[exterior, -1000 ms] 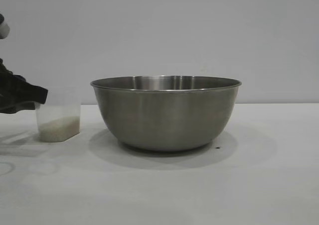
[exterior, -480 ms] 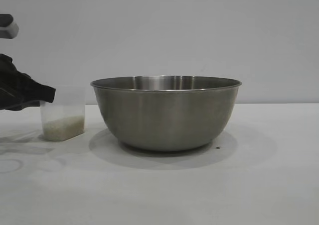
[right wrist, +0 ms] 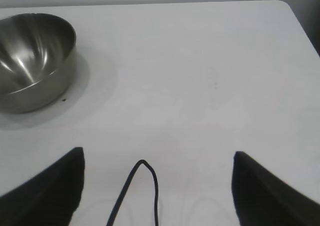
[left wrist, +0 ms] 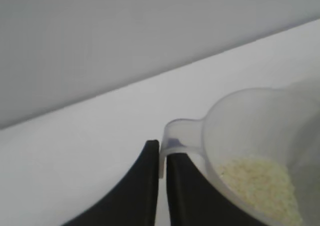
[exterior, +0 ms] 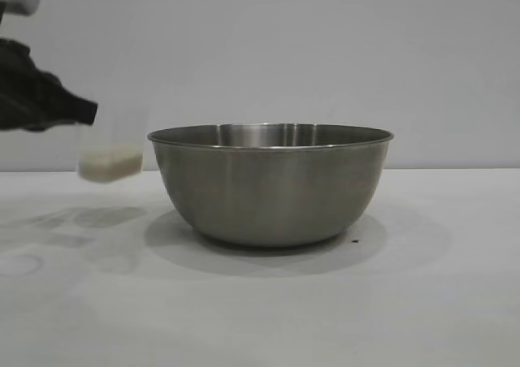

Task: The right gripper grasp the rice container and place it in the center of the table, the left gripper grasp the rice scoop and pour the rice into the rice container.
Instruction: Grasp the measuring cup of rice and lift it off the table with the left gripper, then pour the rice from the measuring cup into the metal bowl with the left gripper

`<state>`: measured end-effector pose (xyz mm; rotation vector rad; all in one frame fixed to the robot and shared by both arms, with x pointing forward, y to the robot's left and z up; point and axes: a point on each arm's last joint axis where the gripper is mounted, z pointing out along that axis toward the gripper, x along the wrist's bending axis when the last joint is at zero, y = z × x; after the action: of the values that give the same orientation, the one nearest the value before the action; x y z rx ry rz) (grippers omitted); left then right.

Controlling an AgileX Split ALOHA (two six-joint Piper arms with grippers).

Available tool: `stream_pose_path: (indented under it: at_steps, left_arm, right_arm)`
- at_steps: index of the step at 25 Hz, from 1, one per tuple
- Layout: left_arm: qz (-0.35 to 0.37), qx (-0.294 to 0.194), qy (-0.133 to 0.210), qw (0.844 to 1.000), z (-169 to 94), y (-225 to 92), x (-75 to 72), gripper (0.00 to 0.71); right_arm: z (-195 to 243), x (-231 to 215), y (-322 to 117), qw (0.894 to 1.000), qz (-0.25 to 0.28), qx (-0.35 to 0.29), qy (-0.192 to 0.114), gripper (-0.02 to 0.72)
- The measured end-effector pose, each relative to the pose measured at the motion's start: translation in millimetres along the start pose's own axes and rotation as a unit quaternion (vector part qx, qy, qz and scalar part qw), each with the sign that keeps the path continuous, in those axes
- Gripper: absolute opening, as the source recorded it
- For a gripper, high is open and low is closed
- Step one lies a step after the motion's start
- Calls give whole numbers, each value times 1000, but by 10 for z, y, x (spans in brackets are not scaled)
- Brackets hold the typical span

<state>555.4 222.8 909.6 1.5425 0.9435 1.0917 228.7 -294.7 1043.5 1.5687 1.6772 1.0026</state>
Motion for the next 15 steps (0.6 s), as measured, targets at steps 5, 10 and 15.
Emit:
stream_pose_path:
  at_steps: [5, 10, 15]
  left_arm:
    - [75, -74, -41, 994, 107, 356, -29, 0]
    - [172, -140, -100, 970, 243, 605, -123, 0]
    - [266, -193, -132, 935, 330, 785, -190, 0]
  right_arm:
    - [0, 0, 0, 1000, 0, 0, 0, 562]
    - [0, 0, 0, 1000, 0, 0, 0, 562]
    - [0, 0, 0, 1000, 0, 0, 0, 562]
